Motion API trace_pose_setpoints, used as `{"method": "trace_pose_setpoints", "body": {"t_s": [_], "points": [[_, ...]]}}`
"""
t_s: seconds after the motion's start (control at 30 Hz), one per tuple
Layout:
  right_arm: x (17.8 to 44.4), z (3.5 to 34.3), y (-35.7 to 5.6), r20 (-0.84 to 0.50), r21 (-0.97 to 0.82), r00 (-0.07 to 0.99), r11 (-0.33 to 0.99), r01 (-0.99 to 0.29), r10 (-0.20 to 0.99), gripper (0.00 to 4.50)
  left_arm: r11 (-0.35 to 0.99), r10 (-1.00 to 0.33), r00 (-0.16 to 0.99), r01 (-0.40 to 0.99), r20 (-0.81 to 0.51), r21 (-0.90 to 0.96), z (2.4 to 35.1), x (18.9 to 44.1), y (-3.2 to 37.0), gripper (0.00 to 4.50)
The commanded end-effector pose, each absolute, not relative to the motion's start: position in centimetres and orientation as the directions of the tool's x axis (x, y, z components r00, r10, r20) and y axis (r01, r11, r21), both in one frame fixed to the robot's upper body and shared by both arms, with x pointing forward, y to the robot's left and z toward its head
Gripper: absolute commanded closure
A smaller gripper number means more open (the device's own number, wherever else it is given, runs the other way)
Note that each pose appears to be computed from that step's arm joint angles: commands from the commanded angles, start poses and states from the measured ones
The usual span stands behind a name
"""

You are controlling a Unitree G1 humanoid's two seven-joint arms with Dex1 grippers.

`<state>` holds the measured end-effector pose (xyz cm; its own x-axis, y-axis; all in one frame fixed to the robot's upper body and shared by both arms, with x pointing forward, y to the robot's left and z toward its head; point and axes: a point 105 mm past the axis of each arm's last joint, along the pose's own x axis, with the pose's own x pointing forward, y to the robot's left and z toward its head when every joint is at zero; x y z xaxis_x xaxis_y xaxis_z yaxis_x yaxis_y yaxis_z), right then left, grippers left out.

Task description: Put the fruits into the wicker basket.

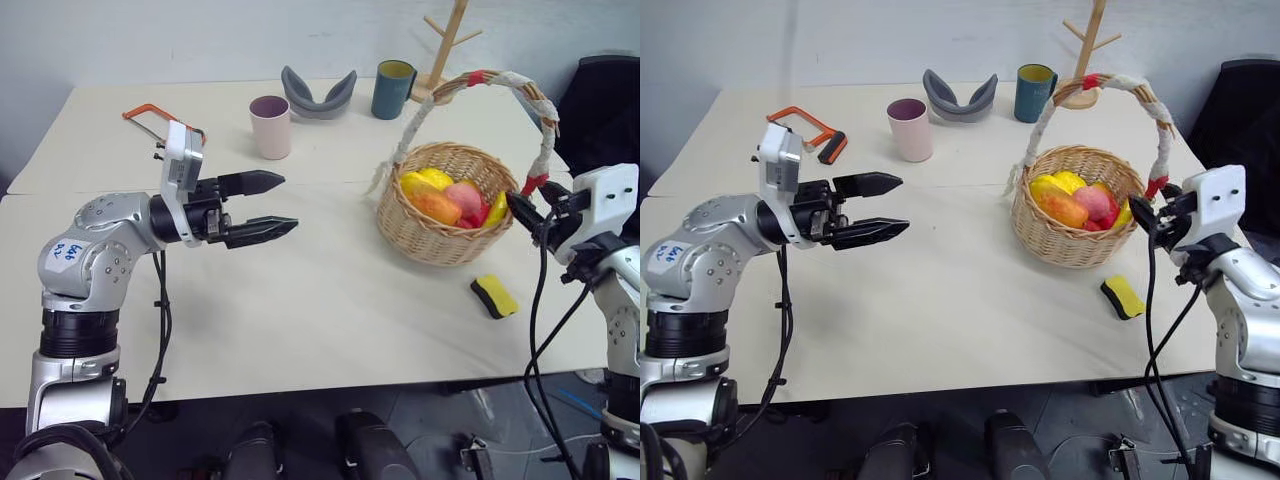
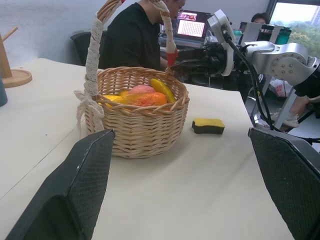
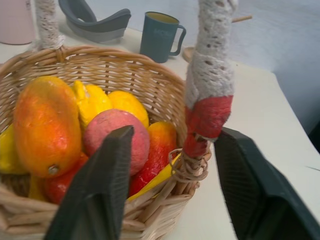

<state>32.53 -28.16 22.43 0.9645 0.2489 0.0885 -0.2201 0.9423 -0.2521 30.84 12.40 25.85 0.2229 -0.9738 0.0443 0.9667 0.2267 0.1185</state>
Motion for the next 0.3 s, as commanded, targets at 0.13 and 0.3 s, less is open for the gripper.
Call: {"method": "trace_pose_setpoints", "body": {"t_s": [0.13,0.3], "points": [[25.3,25.7,-30.9,-0.028,-0.241,0.932,0.902,-0.358,0.362,0.06,0.223,-0.975,0.221,0.958,0.031,0.182,26.2,30.8,13.3,0.00],[21.5,26.9,-33.5,-0.107,-0.182,0.937,0.919,-0.348,0.334,0.06,0.222,-0.975,0.223,0.956,0.017,0.190,25.8,31.1,13.6,0.00]]}}
